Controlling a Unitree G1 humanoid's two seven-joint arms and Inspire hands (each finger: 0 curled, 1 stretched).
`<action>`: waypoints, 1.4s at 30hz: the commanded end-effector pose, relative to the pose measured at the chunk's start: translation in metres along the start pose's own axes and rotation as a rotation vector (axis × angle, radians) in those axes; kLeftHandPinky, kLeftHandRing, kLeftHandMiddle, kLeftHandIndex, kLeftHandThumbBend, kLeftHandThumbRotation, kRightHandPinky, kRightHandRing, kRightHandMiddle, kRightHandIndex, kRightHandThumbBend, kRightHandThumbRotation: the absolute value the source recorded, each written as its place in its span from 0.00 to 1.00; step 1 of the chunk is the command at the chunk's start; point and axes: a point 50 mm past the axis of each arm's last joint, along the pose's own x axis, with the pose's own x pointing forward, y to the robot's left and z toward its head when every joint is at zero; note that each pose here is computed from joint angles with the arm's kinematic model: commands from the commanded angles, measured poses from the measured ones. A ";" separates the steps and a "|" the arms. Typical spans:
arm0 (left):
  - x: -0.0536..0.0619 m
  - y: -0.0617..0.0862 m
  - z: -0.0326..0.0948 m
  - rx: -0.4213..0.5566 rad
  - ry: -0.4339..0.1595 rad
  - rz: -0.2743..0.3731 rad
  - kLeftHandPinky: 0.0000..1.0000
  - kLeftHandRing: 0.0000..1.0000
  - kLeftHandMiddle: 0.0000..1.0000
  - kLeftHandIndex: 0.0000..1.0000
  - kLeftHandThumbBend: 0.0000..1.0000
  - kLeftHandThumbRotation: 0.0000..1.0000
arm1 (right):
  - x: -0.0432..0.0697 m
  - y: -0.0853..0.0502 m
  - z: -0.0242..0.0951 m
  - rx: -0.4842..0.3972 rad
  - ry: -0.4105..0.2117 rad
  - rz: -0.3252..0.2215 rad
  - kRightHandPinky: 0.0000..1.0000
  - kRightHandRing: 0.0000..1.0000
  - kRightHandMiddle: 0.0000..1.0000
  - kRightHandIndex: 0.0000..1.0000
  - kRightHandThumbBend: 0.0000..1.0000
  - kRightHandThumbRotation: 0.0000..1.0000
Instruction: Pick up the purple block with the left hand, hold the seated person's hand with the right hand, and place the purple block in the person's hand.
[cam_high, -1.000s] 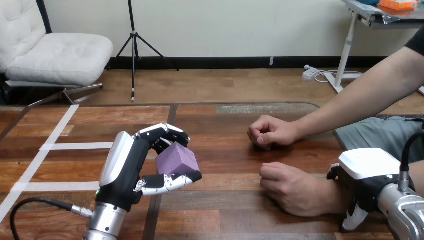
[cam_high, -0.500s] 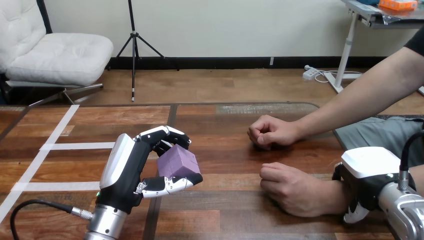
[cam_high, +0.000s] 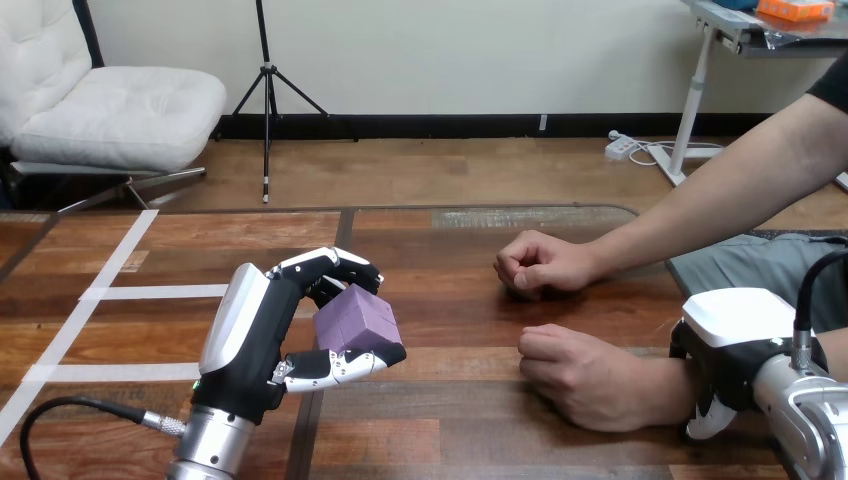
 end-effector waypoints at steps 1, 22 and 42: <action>0.015 0.011 0.010 0.008 -0.084 0.043 0.42 0.48 0.54 0.56 0.63 0.11 | 0.007 -0.001 -0.003 -0.018 0.026 0.023 0.31 0.42 0.51 0.65 0.69 0.00; 0.014 0.013 0.008 0.013 -0.076 0.042 0.41 0.47 0.54 0.56 0.63 0.12 | 0.008 0.001 -0.003 0.012 0.013 0.004 0.25 0.34 0.44 0.60 0.66 0.00; 0.016 0.013 0.008 0.015 -0.076 0.043 0.42 0.48 0.54 0.56 0.62 0.12 | 0.007 0.004 -0.005 0.052 0.005 -0.008 0.35 0.45 0.51 0.56 0.68 0.00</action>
